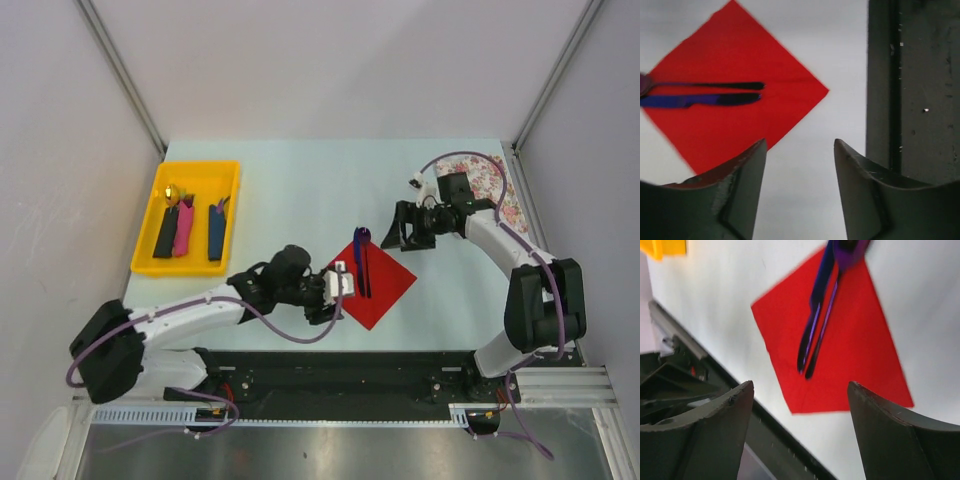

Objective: Place the utensils on the paper napkin and roll it up

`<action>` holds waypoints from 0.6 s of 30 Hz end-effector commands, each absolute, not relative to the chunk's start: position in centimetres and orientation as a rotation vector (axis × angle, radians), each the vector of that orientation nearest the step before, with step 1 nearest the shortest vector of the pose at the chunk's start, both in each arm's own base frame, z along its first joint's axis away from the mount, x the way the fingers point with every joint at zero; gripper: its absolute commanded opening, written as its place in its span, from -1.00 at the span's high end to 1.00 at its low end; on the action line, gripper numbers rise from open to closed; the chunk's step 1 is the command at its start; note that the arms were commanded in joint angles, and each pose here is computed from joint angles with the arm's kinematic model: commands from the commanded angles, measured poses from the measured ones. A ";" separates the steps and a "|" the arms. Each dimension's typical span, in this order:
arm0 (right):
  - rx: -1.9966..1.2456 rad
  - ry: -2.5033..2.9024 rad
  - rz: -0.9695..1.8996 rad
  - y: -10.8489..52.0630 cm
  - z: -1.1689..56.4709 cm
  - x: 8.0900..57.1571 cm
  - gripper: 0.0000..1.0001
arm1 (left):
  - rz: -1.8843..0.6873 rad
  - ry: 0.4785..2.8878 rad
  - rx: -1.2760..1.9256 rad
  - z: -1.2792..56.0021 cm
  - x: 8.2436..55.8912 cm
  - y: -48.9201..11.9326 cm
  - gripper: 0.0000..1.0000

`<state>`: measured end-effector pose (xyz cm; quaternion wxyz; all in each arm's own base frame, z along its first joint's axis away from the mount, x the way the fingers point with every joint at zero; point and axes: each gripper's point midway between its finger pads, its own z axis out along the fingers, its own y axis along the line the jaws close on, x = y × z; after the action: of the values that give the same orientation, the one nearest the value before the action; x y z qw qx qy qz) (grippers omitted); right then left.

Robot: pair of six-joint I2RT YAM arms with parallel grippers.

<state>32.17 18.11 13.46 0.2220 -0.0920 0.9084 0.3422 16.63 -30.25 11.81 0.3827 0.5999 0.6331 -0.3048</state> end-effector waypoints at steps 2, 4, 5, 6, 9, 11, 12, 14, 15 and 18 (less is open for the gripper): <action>-0.381 2.582 1.285 18.0 12.0 26.8 -0.54 | -0.833 1.377 1.682 12.3 15.8 -35.4 -0.15; -0.356 2.620 1.339 17.8 11.7 25.9 -0.49 | -0.852 1.368 1.731 11.3 15.4 -36.6 -0.11; -0.376 2.627 1.341 17.6 11.3 25.6 -0.48 | -0.863 1.346 1.739 11.8 15.5 -37.2 -0.08; -0.373 2.633 1.340 17.5 11.1 25.5 -0.46 | -0.872 1.347 1.747 11.6 15.4 -37.5 -0.06; -0.352 2.641 1.360 17.5 10.9 25.4 -0.41 | -0.897 1.355 1.800 9.9 14.7 -38.7 0.03; -0.334 2.639 1.353 17.4 10.6 25.6 -0.40 | -0.899 1.363 1.841 8.1 14.1 -39.1 0.13; -0.334 2.641 1.345 17.3 10.5 25.6 -0.40 | -0.895 1.361 1.861 7.5 13.9 -39.2 0.17; -0.327 2.656 1.312 16.8 10.2 25.8 -0.40 | -0.870 1.378 1.903 6.1 13.6 -39.3 0.21; -0.321 2.662 1.305 16.6 10.1 25.9 -0.39 | -0.865 1.379 1.913 6.0 13.6 -39.5 0.23; -0.298 2.663 1.302 16.2 10.1 26.1 -0.39 | -0.906 1.425 1.926 5.2 12.9 -39.5 0.33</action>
<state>25.88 16.70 10.04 0.0789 -0.1005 0.8927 0.4321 13.15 -38.04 4.19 0.2804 0.7126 0.5555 -0.3242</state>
